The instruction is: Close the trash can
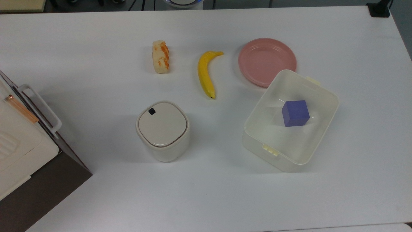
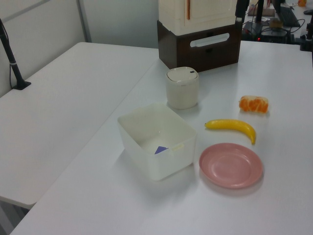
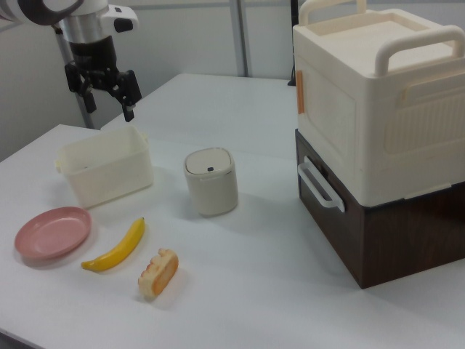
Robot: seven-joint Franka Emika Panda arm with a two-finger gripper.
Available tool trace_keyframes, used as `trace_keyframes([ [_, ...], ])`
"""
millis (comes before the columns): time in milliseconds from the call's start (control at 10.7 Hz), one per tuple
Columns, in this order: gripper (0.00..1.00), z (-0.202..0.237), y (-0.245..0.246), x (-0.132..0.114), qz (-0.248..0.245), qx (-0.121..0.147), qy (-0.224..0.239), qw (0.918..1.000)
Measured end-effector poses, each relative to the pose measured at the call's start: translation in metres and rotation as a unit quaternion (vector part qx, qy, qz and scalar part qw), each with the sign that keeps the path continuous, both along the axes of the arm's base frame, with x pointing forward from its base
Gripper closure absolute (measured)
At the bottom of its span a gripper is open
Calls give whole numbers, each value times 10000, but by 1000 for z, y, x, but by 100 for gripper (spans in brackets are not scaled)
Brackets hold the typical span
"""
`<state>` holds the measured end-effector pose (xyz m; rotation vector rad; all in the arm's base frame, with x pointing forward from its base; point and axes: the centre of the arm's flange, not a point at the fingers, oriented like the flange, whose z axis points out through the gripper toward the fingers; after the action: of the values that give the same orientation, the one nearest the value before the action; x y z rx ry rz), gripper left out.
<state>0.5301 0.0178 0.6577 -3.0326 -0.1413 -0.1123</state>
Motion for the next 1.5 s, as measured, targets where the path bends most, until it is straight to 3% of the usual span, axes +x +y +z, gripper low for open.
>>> trace_keyframes([
  [657, 0, -14, -4, 6, -37, -6, 113, 9999],
  [1033, 0, -14, -11, 6, -413, 20, 147, 9990],
  [1502, 0, -16, -9, 7, -545, 48, 187, 9983],
])
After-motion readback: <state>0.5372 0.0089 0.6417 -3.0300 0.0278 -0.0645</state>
